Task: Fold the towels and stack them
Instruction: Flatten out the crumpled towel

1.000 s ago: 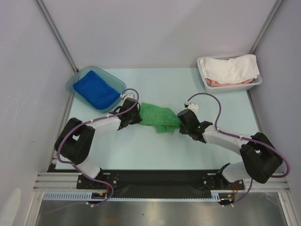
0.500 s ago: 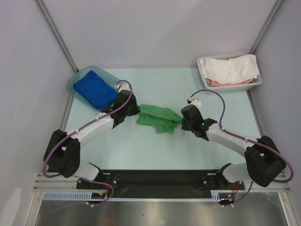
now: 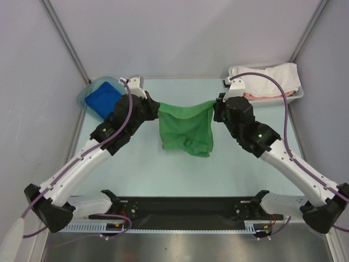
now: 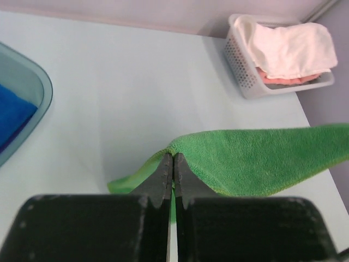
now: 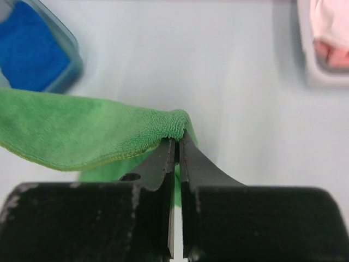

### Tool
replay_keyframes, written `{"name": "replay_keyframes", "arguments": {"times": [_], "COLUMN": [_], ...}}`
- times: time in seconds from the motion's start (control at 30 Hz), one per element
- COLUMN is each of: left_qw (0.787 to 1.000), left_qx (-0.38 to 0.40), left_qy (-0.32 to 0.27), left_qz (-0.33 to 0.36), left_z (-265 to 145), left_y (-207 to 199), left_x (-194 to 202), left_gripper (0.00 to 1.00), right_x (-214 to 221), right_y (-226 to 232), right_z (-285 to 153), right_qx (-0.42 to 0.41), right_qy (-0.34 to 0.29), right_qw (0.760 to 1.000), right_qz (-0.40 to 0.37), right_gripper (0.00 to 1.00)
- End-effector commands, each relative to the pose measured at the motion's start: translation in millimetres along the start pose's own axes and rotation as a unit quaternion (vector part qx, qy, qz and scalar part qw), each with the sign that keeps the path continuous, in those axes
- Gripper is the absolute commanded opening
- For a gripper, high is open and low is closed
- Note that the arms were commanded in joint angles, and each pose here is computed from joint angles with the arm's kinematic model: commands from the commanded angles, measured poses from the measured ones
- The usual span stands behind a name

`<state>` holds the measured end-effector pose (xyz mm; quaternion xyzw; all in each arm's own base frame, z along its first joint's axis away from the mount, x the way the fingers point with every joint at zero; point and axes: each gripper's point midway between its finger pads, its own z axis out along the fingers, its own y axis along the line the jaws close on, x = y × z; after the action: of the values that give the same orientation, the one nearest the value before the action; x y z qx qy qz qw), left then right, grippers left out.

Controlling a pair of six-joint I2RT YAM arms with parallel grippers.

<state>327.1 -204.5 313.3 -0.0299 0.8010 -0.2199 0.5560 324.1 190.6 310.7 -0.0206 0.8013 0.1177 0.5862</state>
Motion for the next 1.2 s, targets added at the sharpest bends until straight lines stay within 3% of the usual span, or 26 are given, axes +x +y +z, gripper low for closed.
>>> {"name": "replay_keyframes", "arguments": {"times": [0.0,0.23,0.7,1.0,1.17], "left_qw": [0.998,0.989,0.954,0.942,0.95], "left_qx": [0.013,0.077,0.207,0.224,0.173], "left_qy": [-0.052,-0.111,-0.207,-0.245,-0.256], "left_qz": [0.044,0.059,0.058,0.045,0.054], "left_z": [-41,-101,-200,-218,-201], "left_y": [-17,-55,-113,-128,-124], "left_x": [-43,-87,-168,-202,-207], "left_gripper": [0.0,0.0,0.0,0.01,0.0], "right_x": [-54,-111,-203,-250,-244], "right_y": [2,11,24,27,40], "right_z": [-37,-93,-182,-216,-187], "right_qx": [-0.008,-0.041,-0.14,-0.175,-0.147], "right_qy": [-0.065,-0.144,-0.26,-0.315,-0.304], "right_qw": [0.996,0.986,0.955,0.933,0.941], "right_qz": [-0.059,-0.073,-0.021,-0.003,-0.033], "right_gripper": [0.0,0.0,0.0,0.0,0.0]}}
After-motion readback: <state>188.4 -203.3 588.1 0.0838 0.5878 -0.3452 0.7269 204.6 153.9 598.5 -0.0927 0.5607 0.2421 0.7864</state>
